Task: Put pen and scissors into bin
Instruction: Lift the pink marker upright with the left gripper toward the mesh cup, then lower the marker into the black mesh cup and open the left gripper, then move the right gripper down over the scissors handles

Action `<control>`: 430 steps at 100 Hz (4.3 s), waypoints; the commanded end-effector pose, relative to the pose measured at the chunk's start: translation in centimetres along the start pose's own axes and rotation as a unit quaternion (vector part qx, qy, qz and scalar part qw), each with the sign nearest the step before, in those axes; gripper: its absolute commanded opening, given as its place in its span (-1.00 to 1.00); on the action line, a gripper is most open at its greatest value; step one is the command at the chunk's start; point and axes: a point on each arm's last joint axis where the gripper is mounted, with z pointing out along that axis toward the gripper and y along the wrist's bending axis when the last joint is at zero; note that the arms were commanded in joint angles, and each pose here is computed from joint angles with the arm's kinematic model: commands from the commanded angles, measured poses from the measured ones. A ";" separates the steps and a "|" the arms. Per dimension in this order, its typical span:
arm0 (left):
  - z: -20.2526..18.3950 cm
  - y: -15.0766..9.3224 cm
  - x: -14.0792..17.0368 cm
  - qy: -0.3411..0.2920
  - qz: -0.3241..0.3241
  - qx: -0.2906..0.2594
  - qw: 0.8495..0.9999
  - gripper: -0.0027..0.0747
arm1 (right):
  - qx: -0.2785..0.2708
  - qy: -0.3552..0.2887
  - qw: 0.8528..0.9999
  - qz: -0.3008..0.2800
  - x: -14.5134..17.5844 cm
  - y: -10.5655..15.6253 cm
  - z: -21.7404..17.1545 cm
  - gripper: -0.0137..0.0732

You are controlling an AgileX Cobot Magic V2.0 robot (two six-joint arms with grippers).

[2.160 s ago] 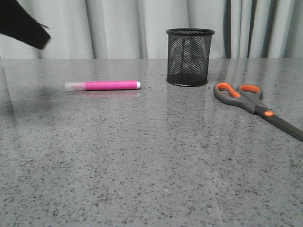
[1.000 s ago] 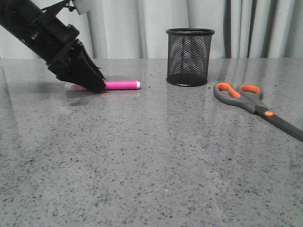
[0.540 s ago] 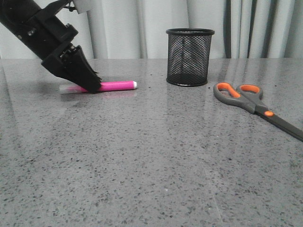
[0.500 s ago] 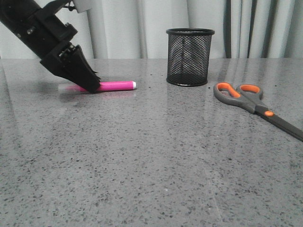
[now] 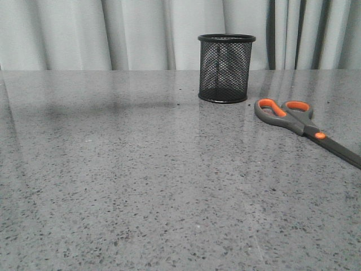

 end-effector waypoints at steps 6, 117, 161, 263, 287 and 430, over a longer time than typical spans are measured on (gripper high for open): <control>-5.0 -2.4 -4.4 -0.100 0.004 -0.061 0.993 -0.98 | -0.027 -0.053 0.998 0.011 -1.7 0.6 -0.5 0.22; 17.2 2.1 -7.3 -0.304 -0.233 -0.114 0.917 -0.98 | -0.125 -0.058 0.989 -0.054 -1.6 2.5 -1.0 0.22; 19.0 2.9 -7.2 -0.304 -0.232 -0.110 0.917 -0.98 | -0.122 -0.059 0.989 -0.055 -1.6 2.5 -0.9 0.22; 16.0 3.9 -7.5 -0.341 -0.210 -0.092 0.912 0.03 | -0.118 -0.062 0.989 -0.058 -1.7 2.4 -0.9 0.22; 6.5 4.1 -9.2 -0.357 -0.139 -0.136 0.913 -0.93 | -0.115 -0.063 0.990 -0.057 -1.7 2.3 -0.9 0.22; -9.8 -14.5 6.9 -0.277 -0.222 -0.398 0.846 -0.98 | -0.005 0.208 0.978 -0.013 -4.8 -1.6 7.3 0.05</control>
